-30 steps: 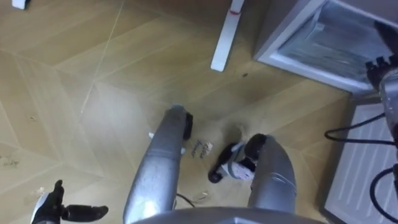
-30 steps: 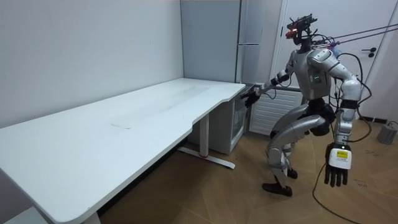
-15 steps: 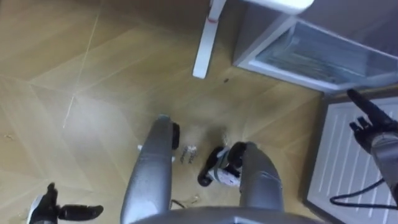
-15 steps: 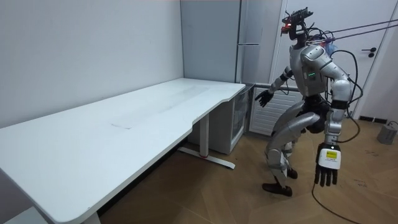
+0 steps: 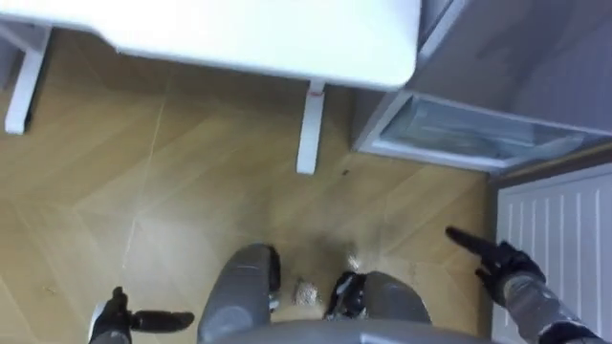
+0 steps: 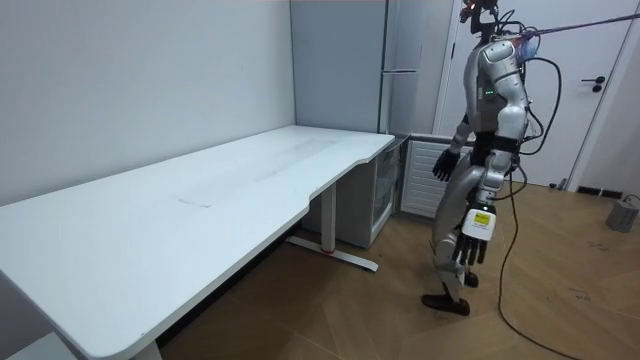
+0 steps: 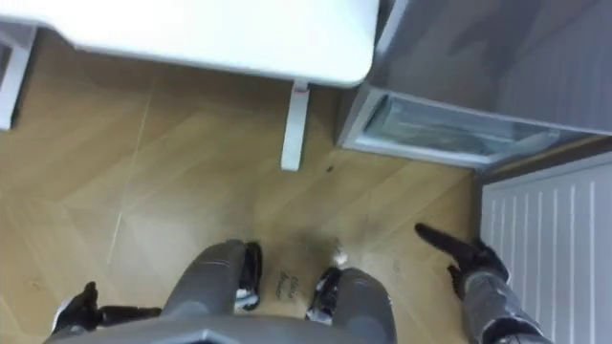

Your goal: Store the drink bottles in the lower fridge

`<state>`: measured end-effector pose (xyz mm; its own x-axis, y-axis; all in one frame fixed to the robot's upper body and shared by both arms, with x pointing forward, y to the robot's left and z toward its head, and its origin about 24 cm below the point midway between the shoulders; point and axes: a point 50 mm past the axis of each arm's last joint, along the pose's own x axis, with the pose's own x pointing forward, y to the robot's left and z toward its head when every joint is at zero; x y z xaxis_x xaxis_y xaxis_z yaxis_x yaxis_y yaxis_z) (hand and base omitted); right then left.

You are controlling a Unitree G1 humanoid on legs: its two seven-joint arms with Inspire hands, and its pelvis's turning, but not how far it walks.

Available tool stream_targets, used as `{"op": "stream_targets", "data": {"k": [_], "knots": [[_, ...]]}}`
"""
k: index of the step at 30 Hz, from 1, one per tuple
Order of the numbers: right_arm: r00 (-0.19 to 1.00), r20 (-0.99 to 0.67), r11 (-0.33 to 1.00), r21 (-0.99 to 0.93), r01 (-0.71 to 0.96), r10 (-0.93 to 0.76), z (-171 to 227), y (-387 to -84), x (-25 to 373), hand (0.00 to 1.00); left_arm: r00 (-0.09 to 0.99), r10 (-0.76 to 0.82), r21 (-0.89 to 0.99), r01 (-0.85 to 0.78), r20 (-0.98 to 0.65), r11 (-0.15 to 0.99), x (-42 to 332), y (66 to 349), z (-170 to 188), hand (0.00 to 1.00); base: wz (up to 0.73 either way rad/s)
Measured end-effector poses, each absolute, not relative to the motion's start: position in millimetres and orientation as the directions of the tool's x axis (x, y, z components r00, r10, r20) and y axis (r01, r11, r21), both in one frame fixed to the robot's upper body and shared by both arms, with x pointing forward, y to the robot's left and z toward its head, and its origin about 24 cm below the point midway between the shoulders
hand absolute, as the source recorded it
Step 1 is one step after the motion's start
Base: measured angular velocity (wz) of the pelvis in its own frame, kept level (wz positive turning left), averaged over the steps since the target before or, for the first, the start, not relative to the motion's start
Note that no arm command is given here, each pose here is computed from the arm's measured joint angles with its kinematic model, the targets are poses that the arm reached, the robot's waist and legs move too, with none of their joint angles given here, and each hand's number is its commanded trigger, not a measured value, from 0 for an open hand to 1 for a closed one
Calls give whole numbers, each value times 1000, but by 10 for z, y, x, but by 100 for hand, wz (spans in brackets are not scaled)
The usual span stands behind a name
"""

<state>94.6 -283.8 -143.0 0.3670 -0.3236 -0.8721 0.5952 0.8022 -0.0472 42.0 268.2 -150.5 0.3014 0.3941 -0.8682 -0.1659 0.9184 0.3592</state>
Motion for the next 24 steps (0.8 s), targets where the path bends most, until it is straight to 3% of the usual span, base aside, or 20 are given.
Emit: {"op": "stream_targets", "data": {"k": [9, 17, 24], "knots": [[203, -940, 869, -151, 471, -274, -1599, -2669, 306, 0, 246, 400, 370, -162, -883, 915, 259, 2626, -1556, 0, -9], [183, -958, 917, -139, 373, -220, -1656, -2501, 250, 0, 245, 374, 363, -91, -894, 927, 207, 2500, -1595, 0, -4], [183, -955, 930, -166, 329, -235, -1651, -2510, 262, 0, 211, 412, 399, -103, -886, 911, 137, 2589, -1575, 0, -13]]}}
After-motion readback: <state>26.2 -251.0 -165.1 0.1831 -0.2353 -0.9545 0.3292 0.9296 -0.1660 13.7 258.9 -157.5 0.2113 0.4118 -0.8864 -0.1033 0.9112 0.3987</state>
